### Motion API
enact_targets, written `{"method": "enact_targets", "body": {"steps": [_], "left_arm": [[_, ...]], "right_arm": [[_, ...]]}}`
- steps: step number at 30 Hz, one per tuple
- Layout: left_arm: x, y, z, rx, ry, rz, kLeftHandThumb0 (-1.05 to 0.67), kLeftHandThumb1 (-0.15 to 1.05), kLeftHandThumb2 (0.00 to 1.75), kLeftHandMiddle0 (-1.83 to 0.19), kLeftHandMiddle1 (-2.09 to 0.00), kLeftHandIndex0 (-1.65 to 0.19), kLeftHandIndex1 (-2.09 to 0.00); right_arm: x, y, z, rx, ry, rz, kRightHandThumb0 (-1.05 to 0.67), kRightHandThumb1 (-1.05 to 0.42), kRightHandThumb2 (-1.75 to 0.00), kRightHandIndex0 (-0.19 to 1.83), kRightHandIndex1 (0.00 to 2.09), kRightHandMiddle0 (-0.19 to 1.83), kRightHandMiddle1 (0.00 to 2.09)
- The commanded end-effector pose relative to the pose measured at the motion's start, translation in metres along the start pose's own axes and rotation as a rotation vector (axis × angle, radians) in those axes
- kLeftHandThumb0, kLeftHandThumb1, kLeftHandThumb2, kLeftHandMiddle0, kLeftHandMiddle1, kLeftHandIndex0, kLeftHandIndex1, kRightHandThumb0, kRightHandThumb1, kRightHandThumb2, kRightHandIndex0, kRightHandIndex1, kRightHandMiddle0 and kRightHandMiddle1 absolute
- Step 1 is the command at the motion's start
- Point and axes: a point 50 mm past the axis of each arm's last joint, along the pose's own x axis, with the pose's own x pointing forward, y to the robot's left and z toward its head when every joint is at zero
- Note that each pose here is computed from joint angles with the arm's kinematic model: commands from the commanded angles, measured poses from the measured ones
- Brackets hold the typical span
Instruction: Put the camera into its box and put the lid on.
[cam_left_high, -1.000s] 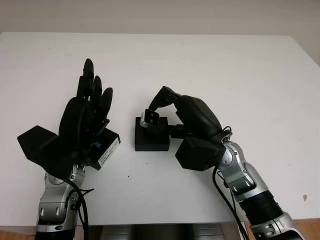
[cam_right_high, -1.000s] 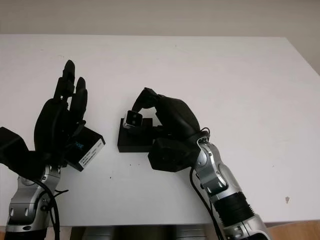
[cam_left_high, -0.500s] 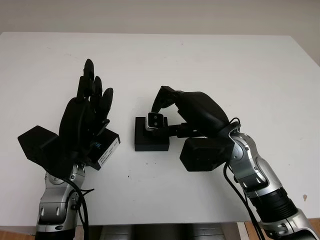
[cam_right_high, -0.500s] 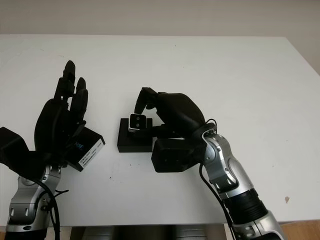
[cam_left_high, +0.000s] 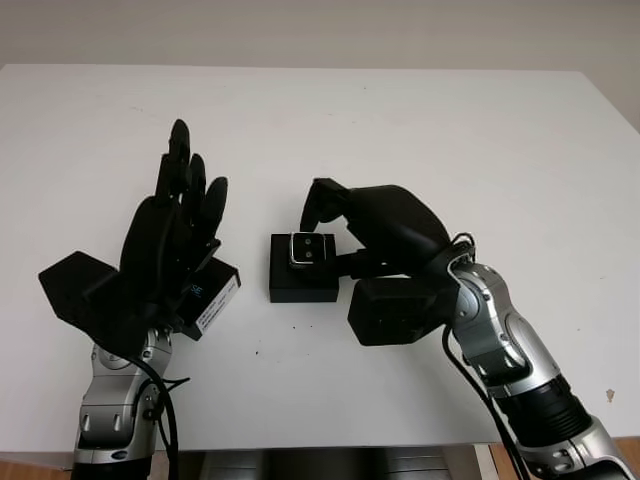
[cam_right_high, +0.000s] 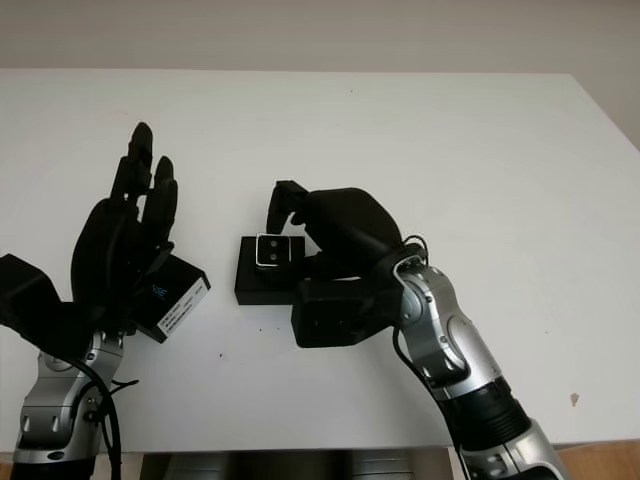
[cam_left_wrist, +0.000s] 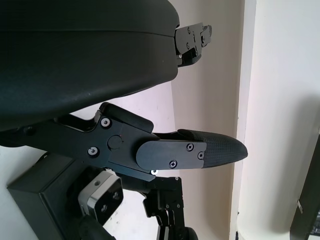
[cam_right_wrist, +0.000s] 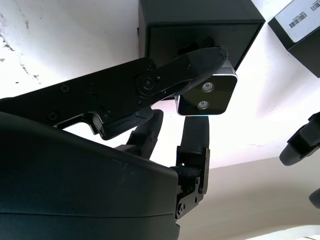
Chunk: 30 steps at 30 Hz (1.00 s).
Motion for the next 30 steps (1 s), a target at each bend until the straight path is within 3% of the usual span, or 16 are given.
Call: {"method": "enact_targets", "body": {"steps": [1, 13, 24, 30], "left_arm": [[0.0, -0.001, 0.002, -0.008, -0.013, -0.001, -0.75, 1.05, 0.37, 0.19, 0.0, 0.19, 0.0], [-0.001, -0.001, 0.002, -0.008, -0.015, 0.01, -0.76, 1.05, 0.37, 0.19, 0.0, 0.19, 0.0], [-0.002, -0.001, 0.002, -0.004, -0.013, 0.009, -0.76, 1.05, 0.37, 0.19, 0.0, 0.19, 0.0], [-0.002, -0.001, 0.002, -0.005, -0.016, 0.002, -0.76, 1.05, 0.38, 0.19, 0.0, 0.19, 0.0]], "right_arm": [[0.002, -0.002, 0.006, -0.014, -0.028, -0.022, -0.37, -1.03, -0.05, 0.53, 0.66, 0.52, 1.69], [0.002, 0.004, 0.001, 0.001, -0.008, -0.014, -0.37, -1.04, -0.07, 0.55, 0.69, 0.51, 1.97], [0.001, 0.006, -0.003, 0.014, 0.008, -0.001, -0.37, -1.03, -0.06, 0.54, 0.71, 0.5, 1.72], [0.002, 0.008, -0.006, 0.021, 0.011, 0.0, -0.36, -1.03, -0.06, 0.54, 0.71, 0.52, 1.76]]}}
